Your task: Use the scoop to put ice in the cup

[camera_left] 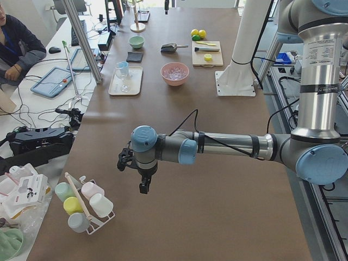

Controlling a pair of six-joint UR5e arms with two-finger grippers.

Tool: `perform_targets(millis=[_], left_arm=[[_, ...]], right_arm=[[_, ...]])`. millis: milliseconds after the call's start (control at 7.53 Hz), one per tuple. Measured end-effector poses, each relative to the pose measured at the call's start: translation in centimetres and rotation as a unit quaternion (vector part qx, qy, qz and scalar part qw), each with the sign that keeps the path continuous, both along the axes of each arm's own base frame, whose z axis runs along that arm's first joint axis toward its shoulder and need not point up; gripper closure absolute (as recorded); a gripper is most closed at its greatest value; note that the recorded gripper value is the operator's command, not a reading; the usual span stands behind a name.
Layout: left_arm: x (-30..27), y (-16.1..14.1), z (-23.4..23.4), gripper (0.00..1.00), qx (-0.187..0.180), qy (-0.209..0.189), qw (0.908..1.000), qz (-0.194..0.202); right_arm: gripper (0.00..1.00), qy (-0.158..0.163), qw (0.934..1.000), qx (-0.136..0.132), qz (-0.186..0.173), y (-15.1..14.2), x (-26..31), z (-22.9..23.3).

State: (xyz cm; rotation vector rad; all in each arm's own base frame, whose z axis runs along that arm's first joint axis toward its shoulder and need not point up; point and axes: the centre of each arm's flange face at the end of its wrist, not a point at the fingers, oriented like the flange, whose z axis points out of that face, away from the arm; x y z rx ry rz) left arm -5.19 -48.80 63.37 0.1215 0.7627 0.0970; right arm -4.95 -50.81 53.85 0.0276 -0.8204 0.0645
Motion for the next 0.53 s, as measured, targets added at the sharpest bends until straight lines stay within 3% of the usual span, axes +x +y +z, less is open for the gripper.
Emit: perform_targets(millis=[265,531], left_arm=[[1.5,0.9,-1.5,0.02,0.009,0.024,0.9996,0.015],[5.6,0.0,-4.5,0.02,0.037,0.048,0.9965,0.059]], right_arm=[[0.0,-0.031,0.9986,-0.026,0.033,0.1,-5.0,-2.6],[0.0,-0.062,0.9939,-0.07,0.058,1.7,-11.2,-5.2]])
